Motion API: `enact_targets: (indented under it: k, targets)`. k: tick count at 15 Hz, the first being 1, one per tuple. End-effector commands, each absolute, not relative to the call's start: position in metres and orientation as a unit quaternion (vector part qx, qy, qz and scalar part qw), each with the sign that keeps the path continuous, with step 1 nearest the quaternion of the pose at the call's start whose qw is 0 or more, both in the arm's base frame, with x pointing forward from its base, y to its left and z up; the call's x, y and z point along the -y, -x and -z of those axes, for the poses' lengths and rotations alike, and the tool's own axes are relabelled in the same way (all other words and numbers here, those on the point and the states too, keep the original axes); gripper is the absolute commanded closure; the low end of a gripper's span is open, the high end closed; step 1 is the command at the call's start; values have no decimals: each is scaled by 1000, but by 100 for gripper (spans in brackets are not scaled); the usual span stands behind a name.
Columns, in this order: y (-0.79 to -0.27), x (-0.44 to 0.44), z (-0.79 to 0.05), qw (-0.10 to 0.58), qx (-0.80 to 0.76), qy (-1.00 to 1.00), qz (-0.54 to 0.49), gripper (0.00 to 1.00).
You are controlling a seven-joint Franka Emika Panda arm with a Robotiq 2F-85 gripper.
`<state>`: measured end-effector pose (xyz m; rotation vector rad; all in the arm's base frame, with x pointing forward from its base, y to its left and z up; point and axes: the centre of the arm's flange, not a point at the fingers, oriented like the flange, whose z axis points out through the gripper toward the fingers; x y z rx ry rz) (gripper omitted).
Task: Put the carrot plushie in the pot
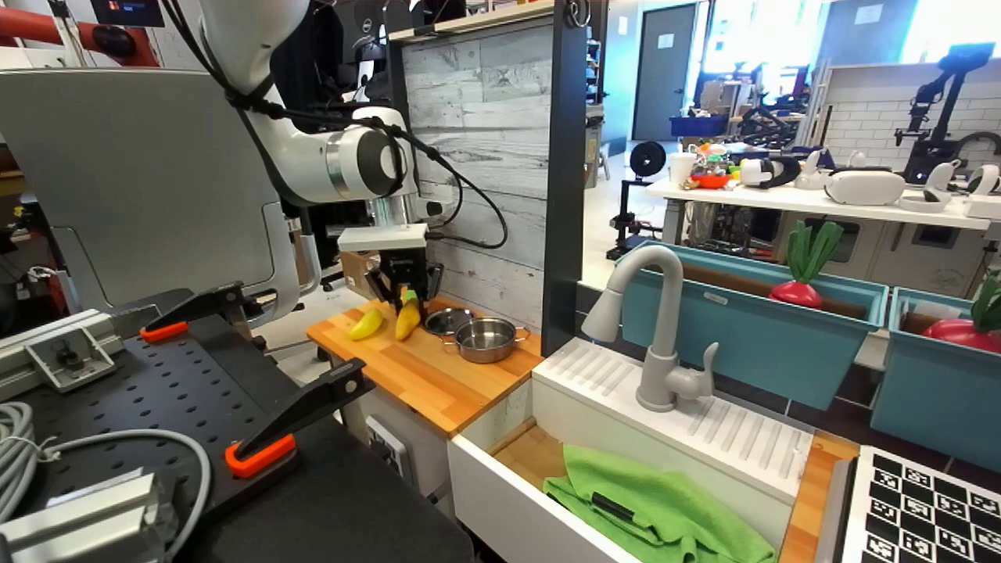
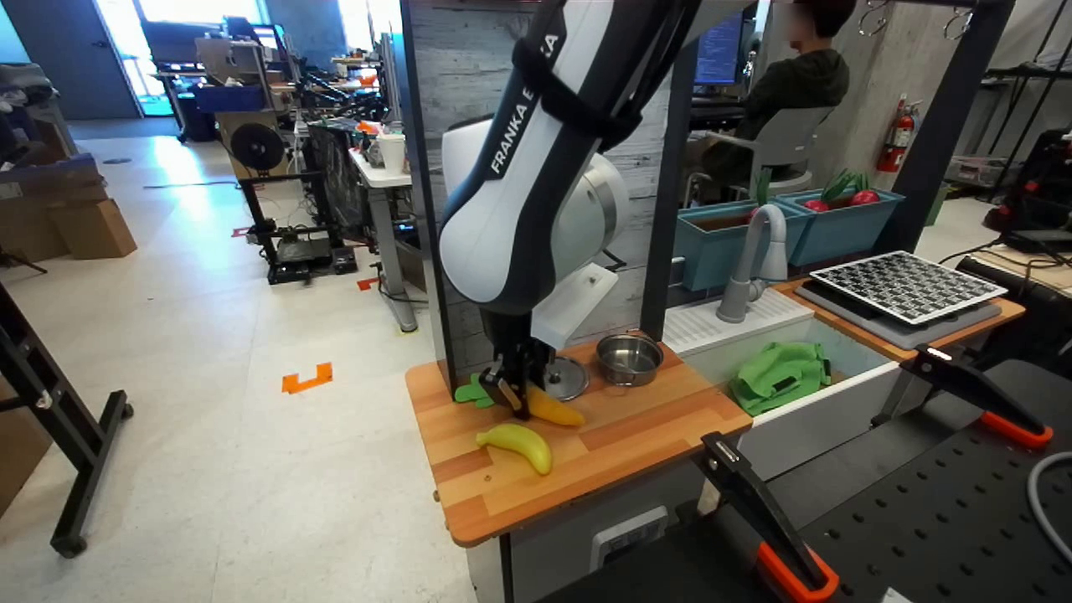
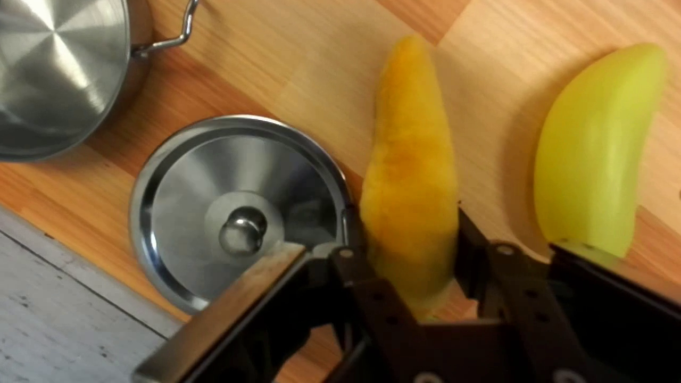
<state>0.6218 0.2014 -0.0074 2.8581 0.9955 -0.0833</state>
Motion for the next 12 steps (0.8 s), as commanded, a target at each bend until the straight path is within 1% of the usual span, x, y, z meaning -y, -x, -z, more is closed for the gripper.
enact_targets:
  k: [1, 3, 4, 5, 6, 7, 8, 12]
  targets:
    - [-632, -209, 12, 66, -329, -942, 22, 88]
    - [-632, -211, 10, 68, -331, -941, 20, 98]
    - [-632, -212, 10, 68, -332, -941, 19, 99]
    - [-630, -213, 9, 68, -334, -940, 19, 97]
    - [-628, -213, 7, 68, -335, -940, 18, 96]
    - [-625, -213, 5, 68, -335, -940, 17, 99]
    - [-623, -212, 4, 68, -336, -939, 18, 97]
    - [-608, -202, -8, 73, -338, -938, 20, 97]
